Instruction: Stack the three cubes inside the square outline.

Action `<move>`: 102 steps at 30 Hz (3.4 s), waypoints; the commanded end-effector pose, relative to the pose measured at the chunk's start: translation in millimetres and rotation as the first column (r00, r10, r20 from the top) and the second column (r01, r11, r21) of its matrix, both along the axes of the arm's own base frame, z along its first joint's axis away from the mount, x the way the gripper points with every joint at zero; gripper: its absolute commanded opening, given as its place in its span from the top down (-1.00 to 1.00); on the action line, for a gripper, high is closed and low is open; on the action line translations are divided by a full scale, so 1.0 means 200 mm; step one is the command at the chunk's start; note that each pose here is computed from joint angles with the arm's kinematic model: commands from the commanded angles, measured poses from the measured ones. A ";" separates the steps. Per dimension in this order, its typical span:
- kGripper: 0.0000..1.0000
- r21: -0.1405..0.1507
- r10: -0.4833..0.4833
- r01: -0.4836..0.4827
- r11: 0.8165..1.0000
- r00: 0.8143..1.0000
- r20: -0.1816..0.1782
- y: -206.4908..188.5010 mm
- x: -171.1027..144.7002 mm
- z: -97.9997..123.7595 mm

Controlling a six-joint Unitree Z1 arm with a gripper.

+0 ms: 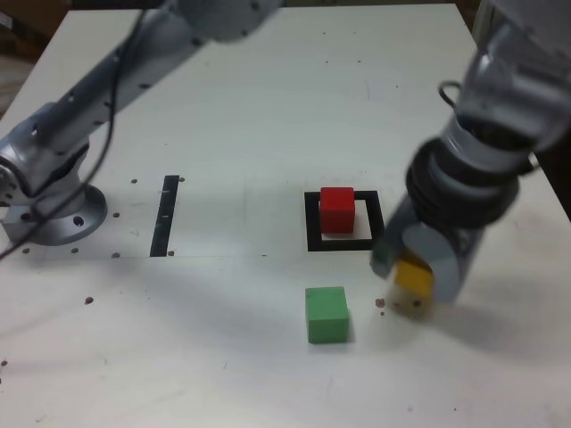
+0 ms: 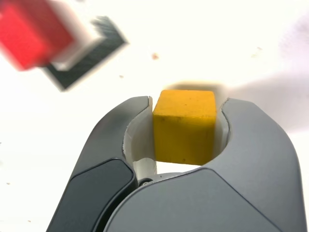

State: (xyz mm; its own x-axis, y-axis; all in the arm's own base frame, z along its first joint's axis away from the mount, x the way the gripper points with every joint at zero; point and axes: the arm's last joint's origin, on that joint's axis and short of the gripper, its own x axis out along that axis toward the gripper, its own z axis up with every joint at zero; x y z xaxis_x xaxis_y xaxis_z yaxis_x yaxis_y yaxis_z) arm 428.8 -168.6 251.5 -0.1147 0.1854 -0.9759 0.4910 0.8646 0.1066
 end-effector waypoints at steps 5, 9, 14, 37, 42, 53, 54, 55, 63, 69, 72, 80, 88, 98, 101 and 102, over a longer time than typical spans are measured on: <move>0.84 -0.006 0.105 -0.105 0.995 0.989 0.105 0.24 -0.29 0.43; 0.84 0.017 0.181 -0.183 0.983 0.980 0.083 0.35 -0.39 0.44; 0.84 0.029 0.261 -0.263 0.964 0.963 0.063 0.46 -0.46 0.43; 0.84 -0.027 0.527 -0.526 0.850 0.850 0.028 0.62 -0.42 0.18; 0.84 -0.032 0.508 -0.507 0.861 0.861 0.017 0.62 -0.38 0.13; 0.84 -0.042 0.496 -0.495 0.868 0.868 0.023 0.62 -0.34 0.07; 0.84 -0.043 0.496 -0.495 0.868 0.868 0.024 0.62 -0.34 0.07; 0.83 -0.045 0.496 -0.495 0.868 0.868 0.026 0.62 -0.34 0.06; 0.77 -0.052 0.499 -0.498 0.866 0.866 0.024 0.64 -0.33 0.03; 0.53 -0.057 0.500 -0.499 0.865 0.866 0.023 0.64 -0.33 0.02; 0.17 -0.056 0.500 -0.498 0.865 0.866 0.022 0.64 -0.33 0.02; -0.88 -0.052 0.500 -0.498 0.866 0.865 0.036 0.64 -0.34 0.04; -0.99 -0.025 0.504 -0.503 0.864 0.861 0.069 0.65 -0.41 0.13; -0.99 -0.102 0.429 -0.417 0.903 0.887 0.169 0.36 -0.57 0.37; -0.99 -0.110 0.406 -0.392 0.913 0.899 0.164 0.22 -0.61 0.37; -0.99 -0.111 0.400 -0.386 0.916 0.903 0.159 0.17 -0.62 0.36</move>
